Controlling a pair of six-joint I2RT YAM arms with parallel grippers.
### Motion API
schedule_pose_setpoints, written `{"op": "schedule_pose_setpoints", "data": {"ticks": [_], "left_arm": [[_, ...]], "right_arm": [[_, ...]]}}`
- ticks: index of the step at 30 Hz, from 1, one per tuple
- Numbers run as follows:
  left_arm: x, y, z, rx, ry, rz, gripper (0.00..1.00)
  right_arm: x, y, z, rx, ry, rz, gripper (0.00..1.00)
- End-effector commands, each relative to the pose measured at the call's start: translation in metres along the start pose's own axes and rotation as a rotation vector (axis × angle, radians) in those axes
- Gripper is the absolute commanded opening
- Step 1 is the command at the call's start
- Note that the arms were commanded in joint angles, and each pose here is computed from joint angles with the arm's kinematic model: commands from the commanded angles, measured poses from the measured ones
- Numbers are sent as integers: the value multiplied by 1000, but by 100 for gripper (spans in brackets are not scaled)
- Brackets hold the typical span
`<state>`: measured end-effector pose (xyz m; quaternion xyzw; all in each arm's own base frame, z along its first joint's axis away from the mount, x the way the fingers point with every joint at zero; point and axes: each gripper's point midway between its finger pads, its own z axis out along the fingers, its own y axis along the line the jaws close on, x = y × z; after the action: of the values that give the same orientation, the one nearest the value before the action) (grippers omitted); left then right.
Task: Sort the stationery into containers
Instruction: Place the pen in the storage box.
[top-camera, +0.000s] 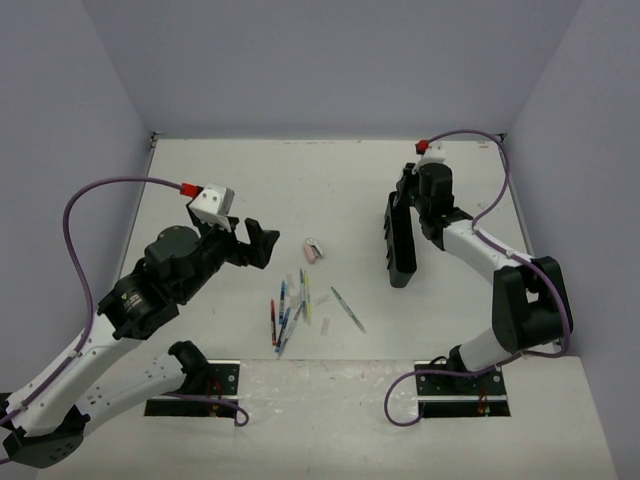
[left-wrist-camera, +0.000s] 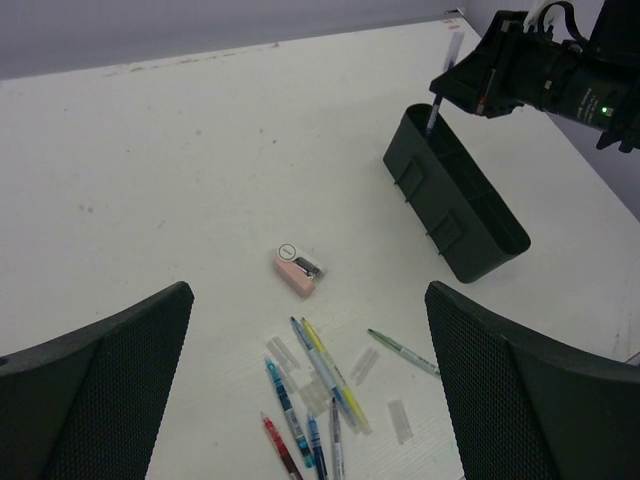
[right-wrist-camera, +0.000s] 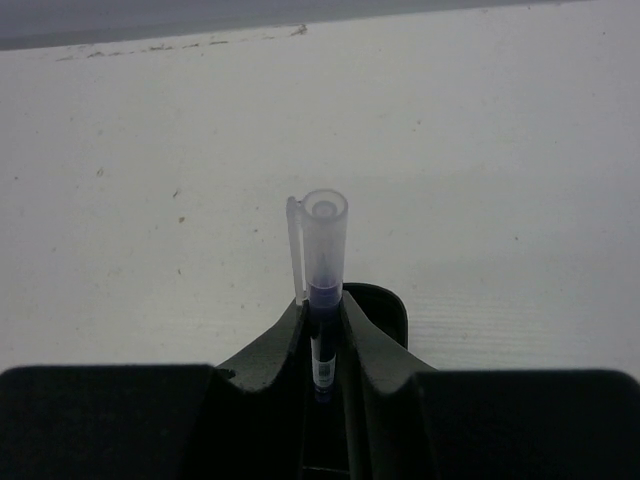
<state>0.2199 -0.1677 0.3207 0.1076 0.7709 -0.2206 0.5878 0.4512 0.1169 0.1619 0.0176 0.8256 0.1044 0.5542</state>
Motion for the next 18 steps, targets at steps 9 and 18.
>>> {"op": "schedule_pose_setpoints", "data": {"ticks": [9, 18], "left_arm": [[5, 14, -4, -57, 5, 45, 100], [33, 39, 13, -226, 76, 1, 100]], "right_arm": [[-16, -4, -13, 22, -36, 5, 32], [-48, 44, -74, -118, -27, 17, 65]]}}
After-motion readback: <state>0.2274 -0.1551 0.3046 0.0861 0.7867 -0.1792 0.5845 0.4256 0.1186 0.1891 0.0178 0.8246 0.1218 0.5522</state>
